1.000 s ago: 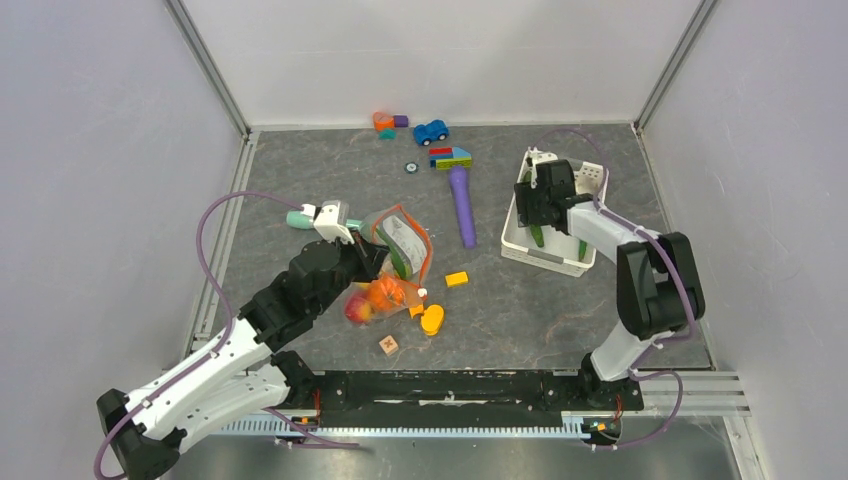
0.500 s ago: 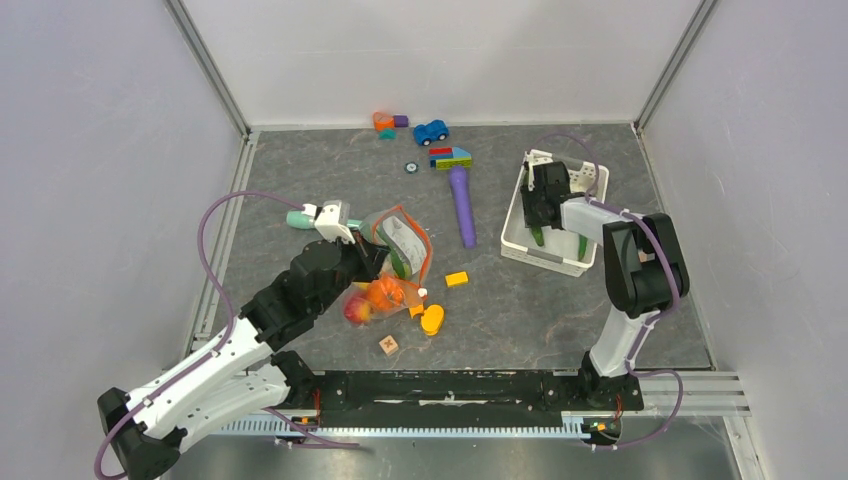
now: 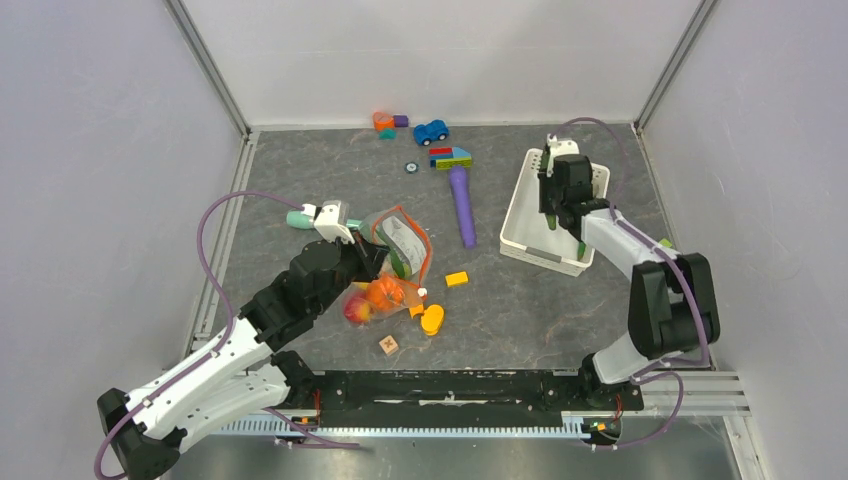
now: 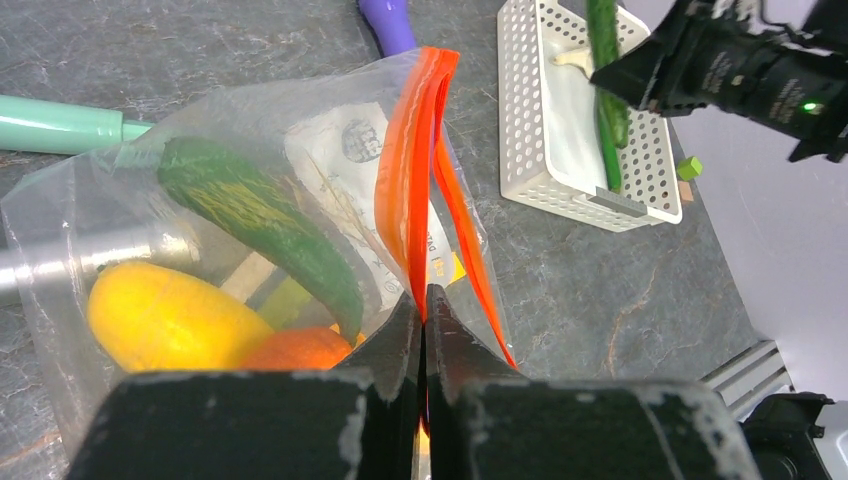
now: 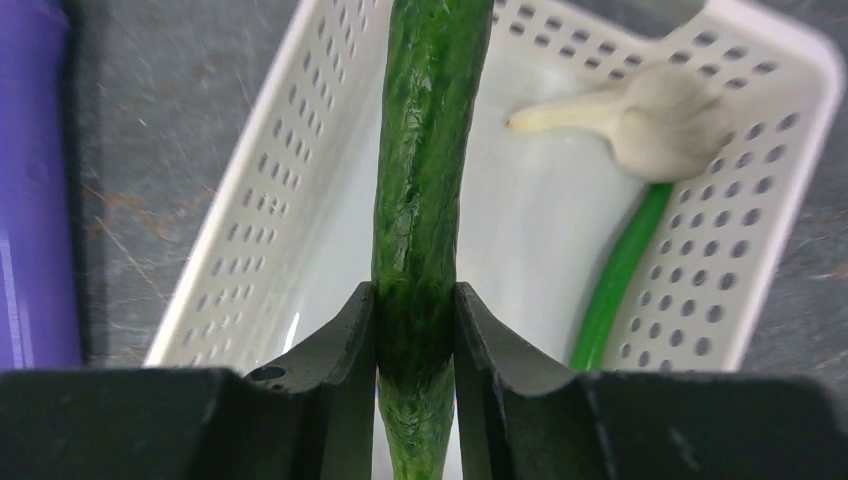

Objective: Place the food in the zip-top bag and seal the zipper
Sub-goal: Pick up the fake vegetable from the bin, then place the fake vegetable in the zipper food storage bag.

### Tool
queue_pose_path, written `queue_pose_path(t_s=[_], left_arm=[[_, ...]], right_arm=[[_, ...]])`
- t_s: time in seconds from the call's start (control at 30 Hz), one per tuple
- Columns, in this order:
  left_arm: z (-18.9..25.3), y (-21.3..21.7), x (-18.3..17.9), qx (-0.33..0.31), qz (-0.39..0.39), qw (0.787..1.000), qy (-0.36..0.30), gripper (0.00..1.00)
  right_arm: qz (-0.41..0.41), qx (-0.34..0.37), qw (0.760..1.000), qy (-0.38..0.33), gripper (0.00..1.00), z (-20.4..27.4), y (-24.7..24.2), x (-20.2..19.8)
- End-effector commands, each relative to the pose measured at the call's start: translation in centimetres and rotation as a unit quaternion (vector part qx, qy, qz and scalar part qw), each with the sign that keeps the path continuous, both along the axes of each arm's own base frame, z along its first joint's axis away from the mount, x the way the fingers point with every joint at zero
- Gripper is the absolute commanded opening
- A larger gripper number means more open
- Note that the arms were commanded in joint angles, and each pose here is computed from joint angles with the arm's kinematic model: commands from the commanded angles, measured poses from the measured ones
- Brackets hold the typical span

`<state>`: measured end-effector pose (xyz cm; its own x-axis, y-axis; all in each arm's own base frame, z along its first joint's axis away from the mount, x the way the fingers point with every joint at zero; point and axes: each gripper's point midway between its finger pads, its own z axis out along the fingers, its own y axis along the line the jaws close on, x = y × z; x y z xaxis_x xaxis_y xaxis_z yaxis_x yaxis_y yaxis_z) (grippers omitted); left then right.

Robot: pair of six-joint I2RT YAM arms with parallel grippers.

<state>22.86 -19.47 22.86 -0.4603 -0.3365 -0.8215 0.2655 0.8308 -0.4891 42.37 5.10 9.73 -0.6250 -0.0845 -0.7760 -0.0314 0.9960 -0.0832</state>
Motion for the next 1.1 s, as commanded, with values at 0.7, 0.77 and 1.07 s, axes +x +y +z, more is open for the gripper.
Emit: queue_pose_path(t_s=[0.7, 0.77, 1.07], left_arm=[[1.9, -0.7, -0.3, 0.004, -0.035, 0.999, -0.039, 0.02], [2.0, -1.3, -0.5, 0.001, -0.053, 0.998, -0.042, 0.02], [2.5, -3.3, -1.7, 0.006, -0.130, 0.990, -0.057, 0.02]], right_arm=[[0.518, 0.306, 0.794, 0.091, 0.05, 9.2, 21.5, -22.6], [0.518, 0.305, 0.790, 0.122, 0.05, 8.9, 21.5, -24.3], [0.496, 0.266, 0.802, 0.200, 0.03, 9.7, 18.5, -28.3]])
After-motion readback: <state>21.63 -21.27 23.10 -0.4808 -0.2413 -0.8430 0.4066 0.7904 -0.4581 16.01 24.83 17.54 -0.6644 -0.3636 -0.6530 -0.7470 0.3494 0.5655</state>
